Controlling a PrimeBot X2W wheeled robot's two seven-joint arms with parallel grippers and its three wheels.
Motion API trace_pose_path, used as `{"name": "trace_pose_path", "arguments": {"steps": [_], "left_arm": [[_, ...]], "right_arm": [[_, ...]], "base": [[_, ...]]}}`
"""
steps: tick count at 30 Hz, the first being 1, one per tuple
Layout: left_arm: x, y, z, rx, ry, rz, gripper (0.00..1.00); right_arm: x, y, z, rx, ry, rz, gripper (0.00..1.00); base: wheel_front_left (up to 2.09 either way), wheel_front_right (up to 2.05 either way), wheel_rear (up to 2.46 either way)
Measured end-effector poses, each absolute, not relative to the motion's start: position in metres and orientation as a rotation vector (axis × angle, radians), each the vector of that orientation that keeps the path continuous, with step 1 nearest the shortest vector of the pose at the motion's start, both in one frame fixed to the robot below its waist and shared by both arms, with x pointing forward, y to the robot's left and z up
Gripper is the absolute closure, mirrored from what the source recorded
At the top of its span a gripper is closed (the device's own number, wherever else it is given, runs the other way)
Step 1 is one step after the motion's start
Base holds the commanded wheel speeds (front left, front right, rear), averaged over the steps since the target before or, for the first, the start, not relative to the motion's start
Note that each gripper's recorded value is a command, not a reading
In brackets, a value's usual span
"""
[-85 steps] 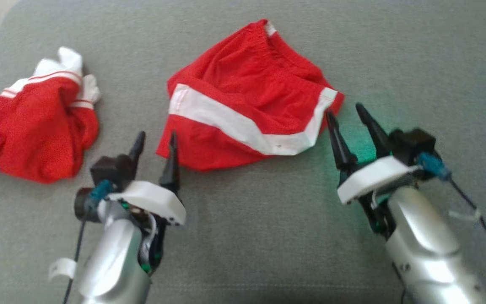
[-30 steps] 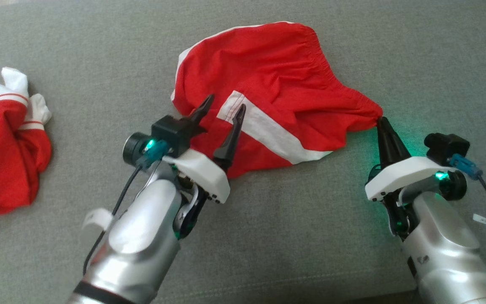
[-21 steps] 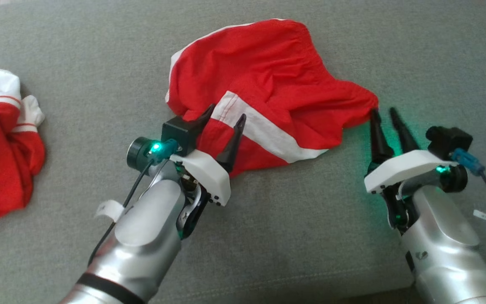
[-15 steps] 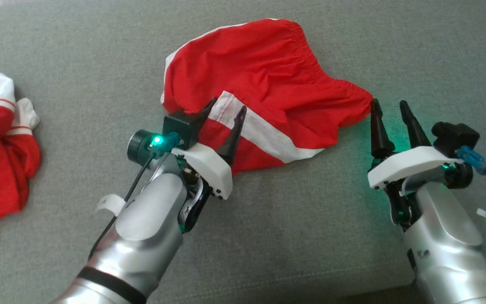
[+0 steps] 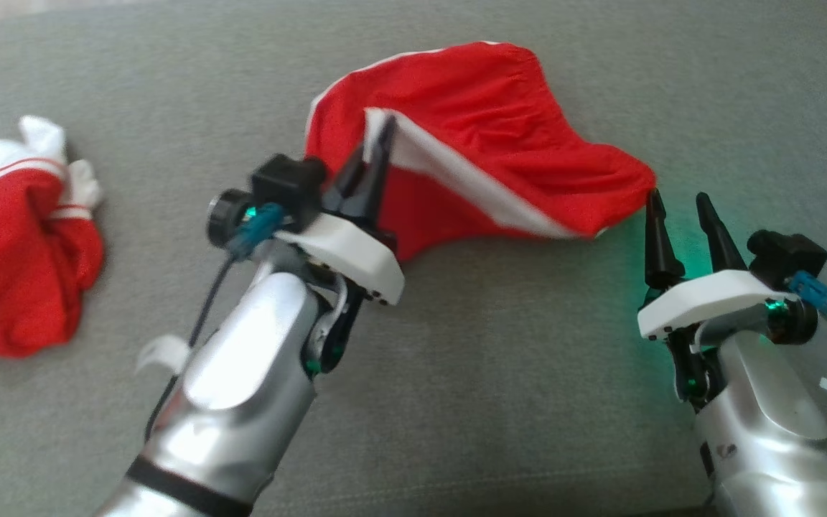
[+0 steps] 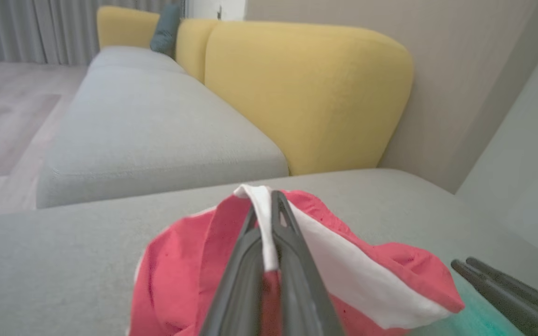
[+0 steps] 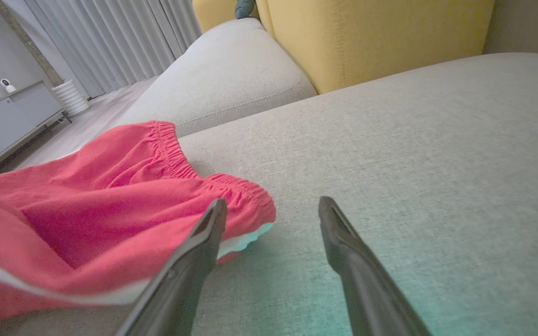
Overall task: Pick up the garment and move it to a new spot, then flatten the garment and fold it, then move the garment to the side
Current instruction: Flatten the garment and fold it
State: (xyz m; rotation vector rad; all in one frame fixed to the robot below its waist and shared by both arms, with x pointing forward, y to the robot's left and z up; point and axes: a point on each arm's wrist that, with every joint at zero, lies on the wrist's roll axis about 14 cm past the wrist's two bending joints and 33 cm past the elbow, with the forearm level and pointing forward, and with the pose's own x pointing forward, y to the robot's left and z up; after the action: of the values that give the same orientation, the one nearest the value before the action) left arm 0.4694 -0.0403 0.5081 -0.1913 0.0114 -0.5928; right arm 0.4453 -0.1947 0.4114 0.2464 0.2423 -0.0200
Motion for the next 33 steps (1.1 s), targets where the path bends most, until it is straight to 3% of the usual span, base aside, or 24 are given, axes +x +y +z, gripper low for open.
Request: {"name": "trace_pose_path", "arguments": {"steps": [4, 11, 21, 22, 23, 24, 25, 33], "left_arm": [[0.471, -0.001, 0.522, -0.225, -0.043, -0.451, 1.00], [0.454, 0.074, 0.467, -0.220, 0.094, -0.201, 1.00], [0.454, 0.106, 0.421, -0.157, 0.218, -0.082, 1.00], [0.454, 0.109, 0.419, -0.148, 0.223, -0.072, 0.85], [0.454, 0.112, 0.418, -0.135, 0.223, -0.062, 0.60], [0.454, 0.112, 0.418, -0.135, 0.223, -0.062, 0.20], [0.453, 0.118, 0.417, -0.110, 0.221, -0.048, 0.00], [0.437, 0.127, 0.424, -0.069, 0.186, -0.028, 0.00]], "right_arm": [[0.451, -0.180, 0.413, 0.244, 0.239, 0.019, 0.00], [0.458, -0.150, 0.416, 0.238, 0.237, 0.102, 0.00], [0.456, -0.147, 0.415, 0.215, 0.238, 0.124, 0.00], [0.457, -0.148, 0.417, 0.214, 0.231, 0.122, 0.00], [0.457, -0.149, 0.420, 0.214, 0.222, 0.122, 0.00], [0.457, -0.149, 0.420, 0.214, 0.222, 0.122, 0.00], [0.458, -0.151, 0.429, 0.213, 0.196, 0.121, 0.00], [0.449, -0.147, 0.450, 0.174, 0.125, 0.149, 0.00]], "base": [[0.00, 0.00, 0.00], [0.00, 0.00, 0.00], [0.00, 0.00, 0.00], [0.00, 0.00, 0.00], [0.00, 0.00, 0.00], [0.00, 0.00, 0.00], [0.00, 0.00, 0.00], [0.00, 0.00, 0.00]]}}
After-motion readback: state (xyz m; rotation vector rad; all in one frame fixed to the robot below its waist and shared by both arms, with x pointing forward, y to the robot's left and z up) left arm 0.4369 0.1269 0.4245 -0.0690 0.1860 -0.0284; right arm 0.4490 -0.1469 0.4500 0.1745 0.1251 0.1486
